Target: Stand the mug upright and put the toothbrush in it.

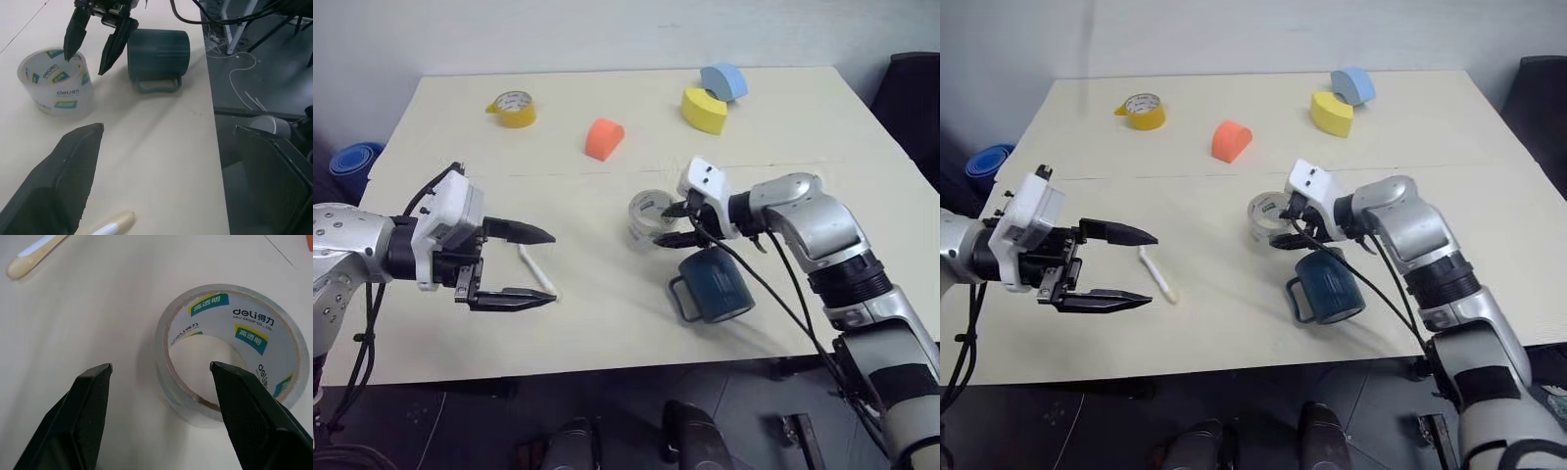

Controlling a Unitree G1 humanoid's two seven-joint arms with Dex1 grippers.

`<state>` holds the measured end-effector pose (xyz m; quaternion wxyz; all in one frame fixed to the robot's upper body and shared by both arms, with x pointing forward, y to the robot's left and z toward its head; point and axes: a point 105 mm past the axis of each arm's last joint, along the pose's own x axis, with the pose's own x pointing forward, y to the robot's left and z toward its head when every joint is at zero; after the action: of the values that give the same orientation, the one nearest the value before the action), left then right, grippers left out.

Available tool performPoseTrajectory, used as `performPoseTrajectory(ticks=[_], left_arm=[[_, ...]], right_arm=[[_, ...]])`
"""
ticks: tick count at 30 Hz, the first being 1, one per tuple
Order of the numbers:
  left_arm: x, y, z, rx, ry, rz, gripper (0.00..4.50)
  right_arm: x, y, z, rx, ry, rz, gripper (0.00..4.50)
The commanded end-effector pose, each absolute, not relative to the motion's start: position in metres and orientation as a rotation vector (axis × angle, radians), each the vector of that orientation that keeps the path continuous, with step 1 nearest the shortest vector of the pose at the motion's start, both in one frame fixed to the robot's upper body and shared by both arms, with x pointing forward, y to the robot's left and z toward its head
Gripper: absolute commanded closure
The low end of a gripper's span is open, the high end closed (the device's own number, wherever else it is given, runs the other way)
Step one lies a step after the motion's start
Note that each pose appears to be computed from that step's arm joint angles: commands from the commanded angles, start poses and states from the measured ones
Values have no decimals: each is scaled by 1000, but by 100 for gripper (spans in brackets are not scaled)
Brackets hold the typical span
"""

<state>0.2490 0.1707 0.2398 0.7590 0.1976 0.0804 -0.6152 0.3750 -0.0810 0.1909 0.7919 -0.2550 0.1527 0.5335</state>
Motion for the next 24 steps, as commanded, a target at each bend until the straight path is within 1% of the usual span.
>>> performPoseTrajectory(ticks=[1,5,8,15,16,19,22,24], left_arm=[[250,170,247,467,140,-1339,0],[251,169,249,469,126,-1336,0],[253,167,250,473,114,-1334,0],[252,167,251,473,112,-1330,0],[252,167,251,473,114,-1329,0],[250,165,248,464,120,-1338,0],[248,160,247,443,118,-1364,0],[247,153,246,434,112,-1397,0]], right_arm=[[378,-73,199,-628,290,1173,119],[385,-66,196,-681,301,1182,119],[390,-62,194,-701,309,1196,176],[393,-54,194,-732,303,1232,411],[393,-53,195,-732,300,1234,425],[392,-54,205,-734,275,1234,425],[392,-62,227,-741,222,1210,425],[397,-80,257,-721,162,1119,425]])
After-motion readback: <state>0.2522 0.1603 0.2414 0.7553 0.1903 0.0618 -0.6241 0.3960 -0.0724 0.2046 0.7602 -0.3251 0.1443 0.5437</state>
